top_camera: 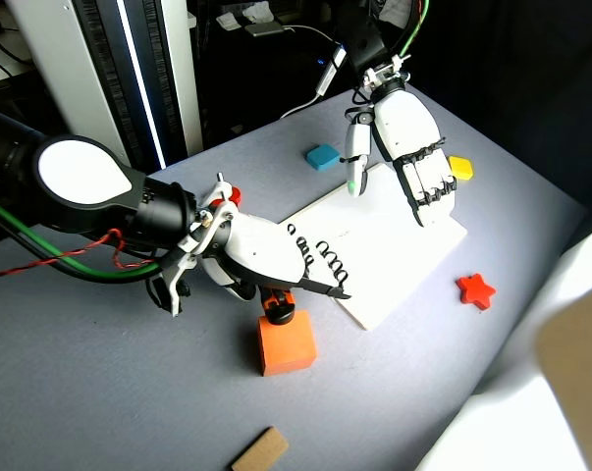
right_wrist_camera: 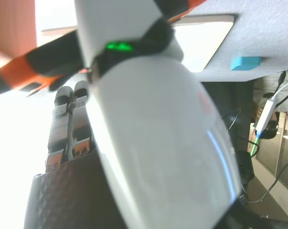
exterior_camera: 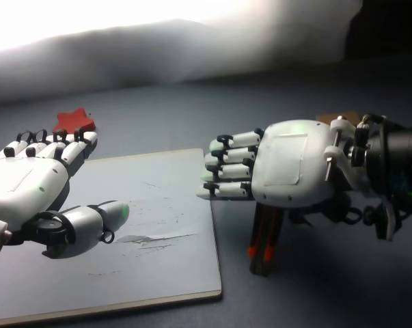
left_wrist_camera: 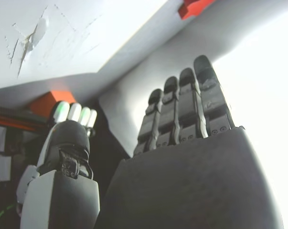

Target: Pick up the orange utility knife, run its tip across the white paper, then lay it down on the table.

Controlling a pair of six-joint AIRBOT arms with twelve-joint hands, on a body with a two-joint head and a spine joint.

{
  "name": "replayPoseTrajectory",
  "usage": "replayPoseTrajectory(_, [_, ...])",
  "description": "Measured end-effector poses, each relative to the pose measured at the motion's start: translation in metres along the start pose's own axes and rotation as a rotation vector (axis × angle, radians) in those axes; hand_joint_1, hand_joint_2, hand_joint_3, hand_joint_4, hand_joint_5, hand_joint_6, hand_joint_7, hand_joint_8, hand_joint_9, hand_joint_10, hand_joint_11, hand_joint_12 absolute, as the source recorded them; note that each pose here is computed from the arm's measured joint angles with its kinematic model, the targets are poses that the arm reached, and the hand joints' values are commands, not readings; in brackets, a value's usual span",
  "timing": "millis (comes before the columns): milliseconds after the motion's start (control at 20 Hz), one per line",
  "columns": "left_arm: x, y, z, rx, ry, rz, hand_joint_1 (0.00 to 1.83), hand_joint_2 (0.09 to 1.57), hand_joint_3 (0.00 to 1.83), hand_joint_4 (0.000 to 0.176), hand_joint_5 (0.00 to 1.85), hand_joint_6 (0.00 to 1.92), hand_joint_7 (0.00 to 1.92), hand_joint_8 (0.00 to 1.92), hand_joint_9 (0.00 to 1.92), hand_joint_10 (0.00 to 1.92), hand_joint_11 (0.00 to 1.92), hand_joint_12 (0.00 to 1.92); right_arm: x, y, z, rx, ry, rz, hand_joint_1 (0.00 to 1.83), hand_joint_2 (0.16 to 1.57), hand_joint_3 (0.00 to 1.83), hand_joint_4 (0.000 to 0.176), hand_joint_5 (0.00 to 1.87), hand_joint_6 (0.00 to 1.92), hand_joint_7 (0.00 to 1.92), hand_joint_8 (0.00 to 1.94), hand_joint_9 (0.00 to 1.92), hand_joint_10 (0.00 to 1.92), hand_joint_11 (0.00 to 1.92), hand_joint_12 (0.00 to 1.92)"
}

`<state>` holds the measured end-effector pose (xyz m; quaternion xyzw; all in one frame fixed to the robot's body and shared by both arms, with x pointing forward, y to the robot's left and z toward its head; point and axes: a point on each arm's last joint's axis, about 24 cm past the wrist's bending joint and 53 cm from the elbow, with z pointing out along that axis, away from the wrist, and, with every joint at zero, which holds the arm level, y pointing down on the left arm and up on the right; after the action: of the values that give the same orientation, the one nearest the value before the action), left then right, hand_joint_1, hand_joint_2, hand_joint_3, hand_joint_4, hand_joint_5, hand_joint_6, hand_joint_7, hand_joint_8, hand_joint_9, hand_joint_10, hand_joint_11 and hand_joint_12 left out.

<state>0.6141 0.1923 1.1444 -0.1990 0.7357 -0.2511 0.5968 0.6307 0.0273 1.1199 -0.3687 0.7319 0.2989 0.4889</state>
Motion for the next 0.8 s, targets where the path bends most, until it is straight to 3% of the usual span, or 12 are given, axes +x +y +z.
replayPoseTrajectory(400, [0.0, -0.001, 0.0, 0.001, 0.0, -0.004, 0.1, 1.26, 0.0, 0.004, 0.01, 0.0, 0.08, 0.0, 0.08, 0.0, 0.0, 0.49, 0.006, -0.007, 0.007, 0.014, 0.011, 0.003, 1.21, 1.04, 0.0, 0.0, 0.0, 0.0, 0.0, 0.0, 0.0, 0.0, 0.0, 0.0])
replayPoseTrajectory(600, [0.0, -0.001, 0.0, 0.002, -0.001, -0.004, 0.05, 1.27, 0.0, 0.0, 0.0, 0.0, 0.06, 0.0, 0.06, 0.0, 0.0, 0.49, 0.017, -0.008, 0.006, 0.019, 0.03, 0.002, 1.12, 1.13, 0.03, 0.0, 0.0, 0.0, 0.0, 0.0, 0.0, 0.0, 0.0, 0.0])
replayPoseTrajectory(650, [0.0, -0.001, 0.0, 0.002, -0.001, -0.004, 0.06, 1.26, 0.0, 0.005, 0.0, 0.0, 0.07, 0.0, 0.09, 0.01, 0.0, 0.66, 0.017, -0.01, 0.006, 0.021, 0.032, -0.005, 1.07, 1.23, 0.01, 0.0, 0.23, 0.07, 0.26, 0.03, 0.22, 0.1, 0.0, 0.72])
replayPoseTrajectory(700, [0.0, -0.001, 0.0, 0.002, -0.002, -0.004, 0.08, 1.26, 0.0, 0.003, 0.0, 0.0, 0.08, 0.01, 0.1, 0.01, 0.0, 0.68, 0.017, -0.01, 0.005, 0.022, 0.031, -0.01, 1.13, 1.19, 0.0, 0.0, 0.41, 0.42, 0.47, 0.35, 0.32, 0.66, 0.0, 1.36])
replayPoseTrajectory(750, [0.0, -0.001, 0.0, 0.001, -0.002, -0.004, 0.08, 1.27, 0.0, 0.0, 0.0, 0.0, 0.08, 0.0, 0.1, 0.01, 0.0, 0.68, 0.017, -0.011, 0.005, 0.023, 0.031, -0.011, 1.14, 1.26, 0.0, 0.0, 0.7, 1.18, 0.59, 1.28, 0.41, 1.24, 0.14, 1.7])
replayPoseTrajectory(800, [0.0, -0.001, 0.0, 0.001, -0.002, -0.004, 0.08, 1.26, 0.0, 0.002, 0.0, 0.0, 0.1, 0.01, 0.13, 0.02, 0.0, 0.73, 0.017, -0.01, 0.004, 0.019, 0.03, -0.007, 1.14, 1.27, 0.0, 0.0, 0.67, 1.38, 0.71, 1.46, 0.52, 1.53, 0.35, 1.83])
